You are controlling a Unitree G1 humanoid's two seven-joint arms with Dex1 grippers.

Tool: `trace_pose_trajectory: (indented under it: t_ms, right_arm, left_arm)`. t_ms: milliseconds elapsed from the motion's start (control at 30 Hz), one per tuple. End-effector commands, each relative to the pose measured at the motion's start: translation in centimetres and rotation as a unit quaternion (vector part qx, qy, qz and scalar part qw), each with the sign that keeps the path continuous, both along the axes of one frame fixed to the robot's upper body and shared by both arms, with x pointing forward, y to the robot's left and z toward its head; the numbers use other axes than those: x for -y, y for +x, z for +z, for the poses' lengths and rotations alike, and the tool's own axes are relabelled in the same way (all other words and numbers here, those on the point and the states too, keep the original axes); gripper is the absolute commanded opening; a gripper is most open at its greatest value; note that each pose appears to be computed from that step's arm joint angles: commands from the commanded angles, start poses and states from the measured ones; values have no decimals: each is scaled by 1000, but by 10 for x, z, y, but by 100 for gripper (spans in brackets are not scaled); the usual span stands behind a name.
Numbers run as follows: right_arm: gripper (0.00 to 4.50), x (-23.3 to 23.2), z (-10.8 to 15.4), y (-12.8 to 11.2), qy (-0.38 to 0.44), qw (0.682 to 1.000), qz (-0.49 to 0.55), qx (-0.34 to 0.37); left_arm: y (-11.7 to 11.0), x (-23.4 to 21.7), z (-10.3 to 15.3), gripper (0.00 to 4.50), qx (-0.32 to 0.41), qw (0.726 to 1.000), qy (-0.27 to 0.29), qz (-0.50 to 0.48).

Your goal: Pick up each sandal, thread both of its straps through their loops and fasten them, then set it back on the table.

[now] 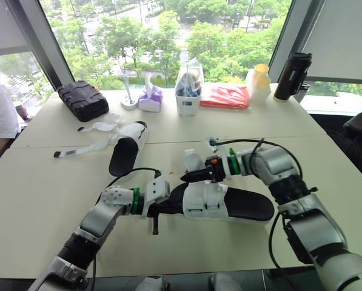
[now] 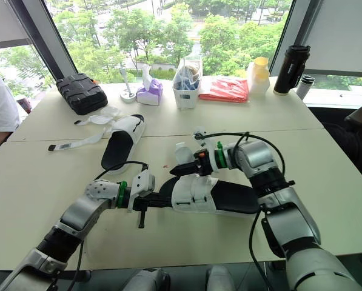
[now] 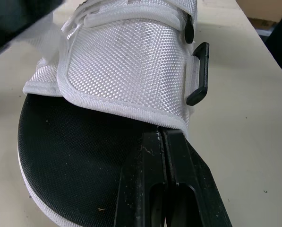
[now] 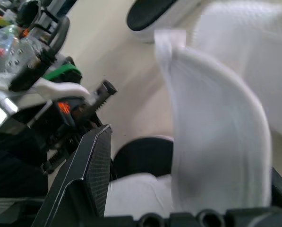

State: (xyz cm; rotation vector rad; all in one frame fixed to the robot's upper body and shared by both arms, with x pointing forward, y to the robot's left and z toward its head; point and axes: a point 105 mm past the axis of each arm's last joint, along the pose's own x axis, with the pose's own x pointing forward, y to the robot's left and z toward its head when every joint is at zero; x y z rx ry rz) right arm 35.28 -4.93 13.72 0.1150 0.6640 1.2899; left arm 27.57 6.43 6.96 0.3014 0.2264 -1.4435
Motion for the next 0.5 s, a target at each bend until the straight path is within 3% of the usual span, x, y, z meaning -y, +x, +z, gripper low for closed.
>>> trace_pose_trajectory:
  t_ms: [33, 500]
  right_arm:
    - [304, -8, 20, 8, 25, 999, 9, 22]
    - [304, -16, 60, 25, 88, 995, -11, 41]
  left_arm:
    - [-20, -6, -49, 0, -75, 995, 71, -3]
    - [-19, -4, -50, 0, -72, 995, 68, -3]
